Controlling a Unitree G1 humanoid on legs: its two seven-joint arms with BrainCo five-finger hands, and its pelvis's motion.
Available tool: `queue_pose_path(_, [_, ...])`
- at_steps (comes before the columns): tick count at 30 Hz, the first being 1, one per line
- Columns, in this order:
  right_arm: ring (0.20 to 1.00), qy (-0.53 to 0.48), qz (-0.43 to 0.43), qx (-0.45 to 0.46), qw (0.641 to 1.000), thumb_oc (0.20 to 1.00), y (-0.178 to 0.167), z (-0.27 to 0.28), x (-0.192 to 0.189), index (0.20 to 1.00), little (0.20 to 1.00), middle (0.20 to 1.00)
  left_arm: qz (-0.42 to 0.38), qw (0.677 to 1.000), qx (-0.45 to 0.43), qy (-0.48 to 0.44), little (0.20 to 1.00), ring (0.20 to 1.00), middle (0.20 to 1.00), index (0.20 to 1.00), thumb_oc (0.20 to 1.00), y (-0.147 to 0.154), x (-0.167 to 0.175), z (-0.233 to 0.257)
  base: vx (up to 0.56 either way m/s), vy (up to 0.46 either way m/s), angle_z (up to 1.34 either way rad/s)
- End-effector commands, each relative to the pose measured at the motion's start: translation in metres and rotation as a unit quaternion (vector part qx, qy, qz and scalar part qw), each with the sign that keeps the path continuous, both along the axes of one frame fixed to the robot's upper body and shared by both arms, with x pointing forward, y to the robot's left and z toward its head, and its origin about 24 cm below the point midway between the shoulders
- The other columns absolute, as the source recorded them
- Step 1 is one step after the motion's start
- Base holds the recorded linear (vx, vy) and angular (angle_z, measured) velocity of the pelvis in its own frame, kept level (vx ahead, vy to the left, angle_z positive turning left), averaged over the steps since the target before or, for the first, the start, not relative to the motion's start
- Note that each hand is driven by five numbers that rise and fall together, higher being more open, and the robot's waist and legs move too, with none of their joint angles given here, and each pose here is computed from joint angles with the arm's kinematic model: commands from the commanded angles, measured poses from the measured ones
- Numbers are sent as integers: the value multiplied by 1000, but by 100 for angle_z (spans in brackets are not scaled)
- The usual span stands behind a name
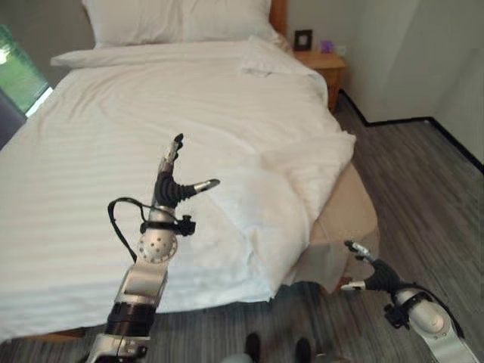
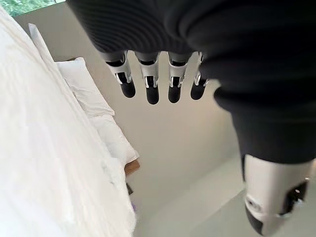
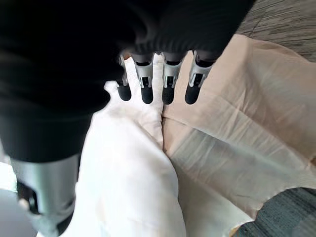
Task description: Making the bed.
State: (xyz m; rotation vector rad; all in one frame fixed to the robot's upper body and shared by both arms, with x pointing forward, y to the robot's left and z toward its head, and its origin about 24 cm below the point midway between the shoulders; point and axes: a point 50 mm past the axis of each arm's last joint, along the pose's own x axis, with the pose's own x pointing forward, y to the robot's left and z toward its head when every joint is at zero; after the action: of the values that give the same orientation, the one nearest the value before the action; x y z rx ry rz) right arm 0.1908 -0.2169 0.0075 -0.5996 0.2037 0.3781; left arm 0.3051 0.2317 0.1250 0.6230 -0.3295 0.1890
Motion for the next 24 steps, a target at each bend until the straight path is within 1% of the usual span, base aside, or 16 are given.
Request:
queue_pose_path(1, [1000,-47,33,-13,998,1000,4,20,3,1000,1000,1000,27,999,43,3,1000,1000,1000,1000,1000,-3,15,-2,64,101,-23])
queue_pose_path(2, [1000,-40,30,-16,999,1000,2,18,-2,1000,1000,1000,26,998,45,43,1000,1000,1000,1000,1000,-9,23,-17,26,75,-22])
queue_pose_path(7, [1000,-31,38,-10,999,1000,1,18,-3,1000,1000,1000,73,990,75,90,1000,1000,1000,1000,1000,-4,44,-27,-17,64,-26])
queue_pose_path(8, [1000,-37,51,-11,998,1000,3,21,-1,1000,1000,1000,111,978,139,111,1000,1000,1000,1000,1000,6,56,-23,-74,35,-19])
queue_pose_path(9, [1000,-38,51,-11,998,1000,3,21,0,1000,1000,1000,111,978,139,110,1000,1000,1000,1000,1000,5,57,-23,-98,58,-23])
queue_pose_path(10, [1000,-41,56,-14,997,1000,4,22,1,1000,1000,1000,135,969,160,133,1000,1000,1000,1000,1000,13,60,-26,-64,46,-40])
queue_pose_path(12, [1000,-52,70,-16,996,1000,10,23,6,1000,1000,1000,196,920,274,202,1000,1000,1000,1000,1000,28,66,-40,-78,43,-34])
queue_pose_path(13, [1000,-55,68,-15,996,1000,10,23,7,1000,1000,1000,196,920,275,199,1000,1000,1000,1000,1000,27,68,-38,-60,32,-36])
queue_pose_path(14, [1000,-68,78,-8,995,1000,14,28,11,1000,1000,1000,220,872,360,247,1000,1000,1000,1000,1000,37,65,-47,-38,32,-47])
queue_pose_path(15, [1000,-74,83,0,994,1000,18,30,12,1000,1000,1000,222,856,376,278,1000,1000,1000,1000,1000,40,59,-60,-39,32,-48])
queue_pose_path(18, [1000,-80,94,14,992,1000,22,34,12,1000,1000,1000,228,843,366,321,1000,1000,1000,1000,1000,43,51,-75,-12,5,-20])
queue_pose_path(19, [1000,-82,102,25,991,1000,26,37,11,1000,1000,1000,221,840,351,350,652,652,652,652,652,43,45,-87,-17,-6,-5])
queue_pose_path(20, [1000,-82,102,25,991,1000,25,37,11,1000,1000,1000,220,840,351,350,200,200,200,200,200,43,45,-87,14,-26,-4])
queue_pose_path(21, [1000,-76,103,34,991,1000,27,36,9,1000,1000,1000,211,852,333,344,200,200,200,200,200,41,49,-84,0,0,0])
queue_pose_path(23, [1000,-76,102,33,991,1000,26,37,8,1000,1000,1000,207,860,322,338,200,200,200,200,200,40,50,-81,20,-11,1])
queue_pose_path(24, [1000,-74,103,33,991,1000,26,36,7,1000,1000,1000,203,875,301,319,200,200,200,200,200,36,57,-73,41,-26,1])
